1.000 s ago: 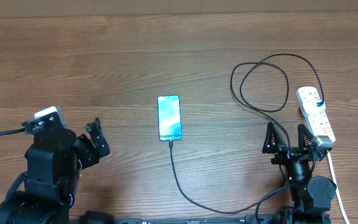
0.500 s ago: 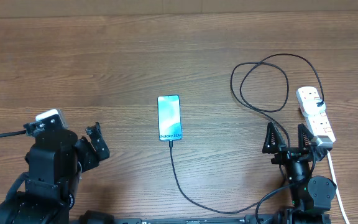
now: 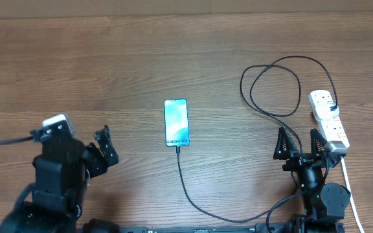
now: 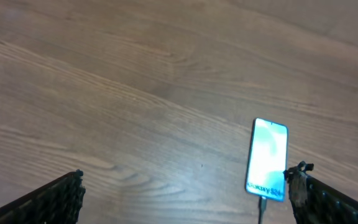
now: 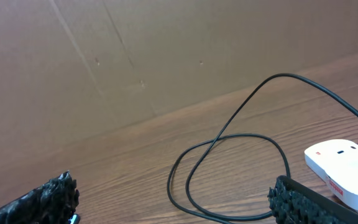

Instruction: Plug charger to phone and switch on socket

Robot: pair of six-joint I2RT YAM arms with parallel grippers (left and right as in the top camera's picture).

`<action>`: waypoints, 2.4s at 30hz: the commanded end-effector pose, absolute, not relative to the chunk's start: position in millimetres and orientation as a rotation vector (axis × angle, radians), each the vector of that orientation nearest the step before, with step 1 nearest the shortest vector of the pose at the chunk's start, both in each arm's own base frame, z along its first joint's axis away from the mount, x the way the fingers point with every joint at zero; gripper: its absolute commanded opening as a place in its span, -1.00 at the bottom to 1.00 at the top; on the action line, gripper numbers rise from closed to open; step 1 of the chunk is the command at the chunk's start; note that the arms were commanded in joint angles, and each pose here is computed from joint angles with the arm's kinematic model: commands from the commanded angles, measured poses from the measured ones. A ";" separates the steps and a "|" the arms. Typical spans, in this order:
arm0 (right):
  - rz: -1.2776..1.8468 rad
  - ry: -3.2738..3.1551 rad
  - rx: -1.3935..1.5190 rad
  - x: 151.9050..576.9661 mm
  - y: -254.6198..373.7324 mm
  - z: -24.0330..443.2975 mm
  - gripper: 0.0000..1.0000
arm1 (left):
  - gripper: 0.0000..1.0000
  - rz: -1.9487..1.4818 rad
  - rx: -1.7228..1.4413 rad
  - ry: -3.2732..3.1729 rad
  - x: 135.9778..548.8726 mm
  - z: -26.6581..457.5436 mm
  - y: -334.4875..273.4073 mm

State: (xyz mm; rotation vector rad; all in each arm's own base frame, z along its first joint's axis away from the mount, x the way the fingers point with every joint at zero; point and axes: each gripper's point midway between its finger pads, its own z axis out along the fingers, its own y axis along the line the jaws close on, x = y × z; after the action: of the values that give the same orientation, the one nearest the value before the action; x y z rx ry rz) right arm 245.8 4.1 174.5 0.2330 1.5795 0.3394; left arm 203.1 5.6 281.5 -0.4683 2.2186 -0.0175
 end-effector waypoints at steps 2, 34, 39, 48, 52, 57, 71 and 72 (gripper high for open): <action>0.344 1.574 0.219 245.6 6.2 173.7 1.00 | 0.99 -0.064 -0.506 2.154 191.5 249.4 10.6; 0.344 1.574 0.219 245.6 6.2 173.7 1.00 | 0.99 -0.165 -0.327 1.454 239.8 211.8 14.7; 0.344 1.574 0.219 245.6 6.2 173.7 1.00 | 0.99 -0.109 -0.282 1.463 240.7 209.1 17.6; 0.344 1.574 0.219 245.6 6.2 173.7 1.00 | 0.99 -0.139 -0.157 1.642 246.0 155.8 -0.1; 0.344 1.574 0.219 245.6 6.2 173.7 0.99 | 0.99 -0.101 -0.103 1.645 246.0 155.8 -0.9; 0.344 1.574 0.219 245.6 6.2 173.7 1.00 | 0.99 -0.099 -0.101 1.647 246.0 155.6 -0.9; 0.344 1.574 0.219 245.6 6.1 173.7 1.00 | 0.99 -0.065 -0.067 1.647 246.0 155.7 0.8; 0.344 1.574 0.219 245.6 6.2 173.7 1.00 | 0.99 -0.066 -0.068 1.647 246.0 155.8 0.8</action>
State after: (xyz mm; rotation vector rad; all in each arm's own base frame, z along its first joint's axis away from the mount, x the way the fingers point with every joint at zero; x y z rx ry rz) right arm 245.7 4.0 175.3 0.2320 1.5761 0.3387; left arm 246.4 2.4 155.3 -0.0972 1.6526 -0.0737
